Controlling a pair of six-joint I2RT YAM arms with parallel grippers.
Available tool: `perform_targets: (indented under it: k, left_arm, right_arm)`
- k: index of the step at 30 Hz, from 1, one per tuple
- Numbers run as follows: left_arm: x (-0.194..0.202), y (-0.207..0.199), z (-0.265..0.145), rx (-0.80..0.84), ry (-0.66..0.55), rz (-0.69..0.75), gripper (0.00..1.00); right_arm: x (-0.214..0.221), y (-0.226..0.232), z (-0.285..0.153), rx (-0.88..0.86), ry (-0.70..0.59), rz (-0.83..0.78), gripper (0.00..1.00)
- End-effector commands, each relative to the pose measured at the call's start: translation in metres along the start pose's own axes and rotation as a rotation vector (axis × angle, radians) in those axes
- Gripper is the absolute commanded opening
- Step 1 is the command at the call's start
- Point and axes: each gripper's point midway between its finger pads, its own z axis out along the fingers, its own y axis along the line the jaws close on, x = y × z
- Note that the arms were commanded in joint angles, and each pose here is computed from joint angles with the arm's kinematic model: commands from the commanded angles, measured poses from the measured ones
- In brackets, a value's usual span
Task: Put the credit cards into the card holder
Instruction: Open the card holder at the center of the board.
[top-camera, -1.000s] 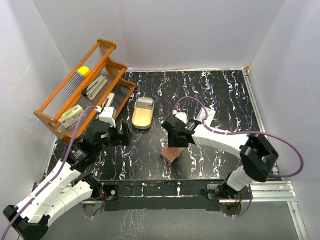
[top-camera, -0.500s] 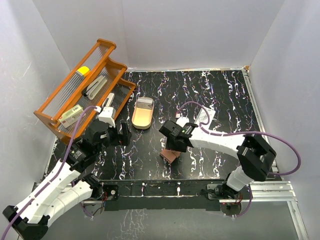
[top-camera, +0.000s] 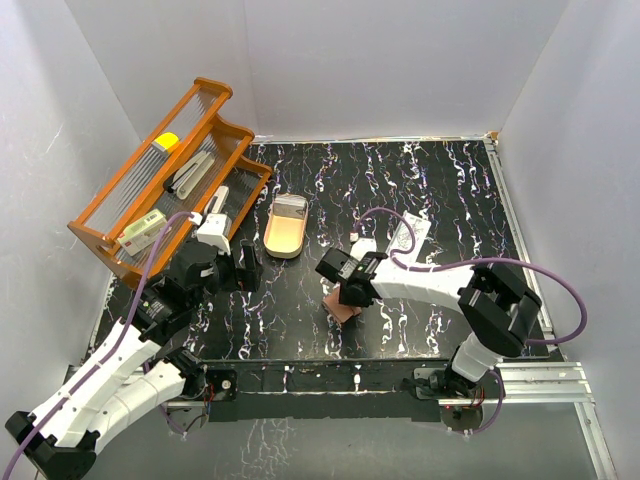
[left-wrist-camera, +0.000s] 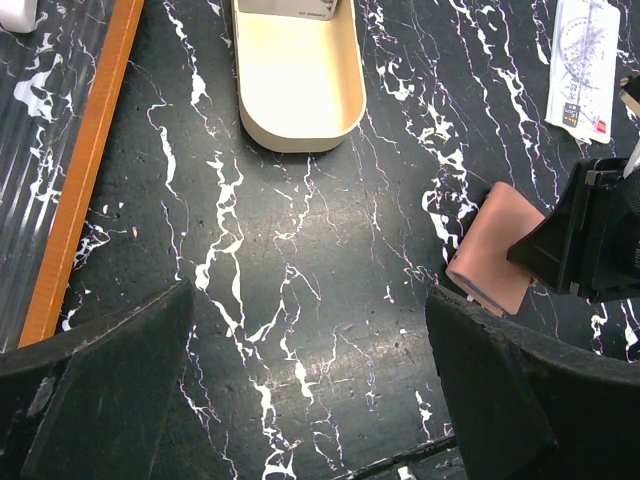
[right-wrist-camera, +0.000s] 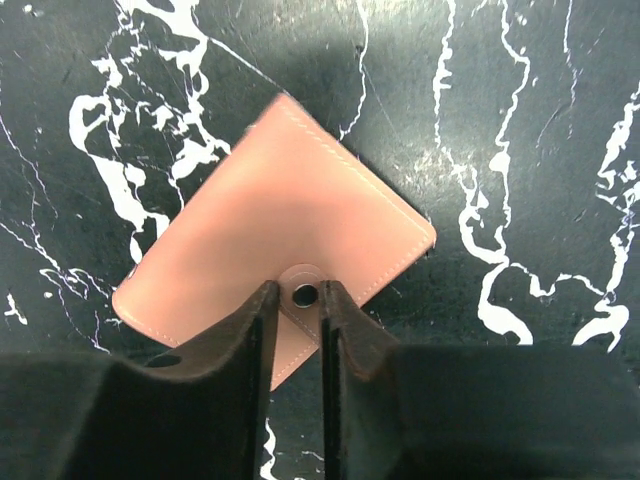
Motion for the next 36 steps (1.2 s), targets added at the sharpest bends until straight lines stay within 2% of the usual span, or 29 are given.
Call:
perform_targets:
  k: [1,5,12,21,28,36]
  left_arm:
    - [-0.015,0.001,-0.005,-0.011,-0.039,-0.009,0.98]
    - [-0.011,0.001,-0.003,-0.020,-0.017,-0.011,0.98]
    - [-0.002,-0.003,0.004,-0.012,0.028,-0.048,0.95]
    - [0.028,-0.048,0.015,0.148,0.239,-0.213,0.86]
    - [0.042,-0.064,0.023,0.210,0.326,-0.251,0.86]
    - [0.060,-0.076,0.032,0.248,0.393,-0.333,0.82]
  right_arm:
    - [-0.018,-0.011,0.000,0.043,-0.094,-0.066,0.14]
    - [-0.028,-0.007,-0.008,0.003,-0.129,-0.119,0.00]
    - [-0.032,0.003,-0.018,-0.112,-0.170,-0.213,0.00]
    - [-0.043,0.023,-0.047,-0.328,-0.270,-0.298,0.00]
    - [-0.065,0.042,-0.091,-0.494,-0.376,-0.229,0.00]
    - [-0.070,0.059,-0.099,-0.622,-0.444,-0.174,0.00]
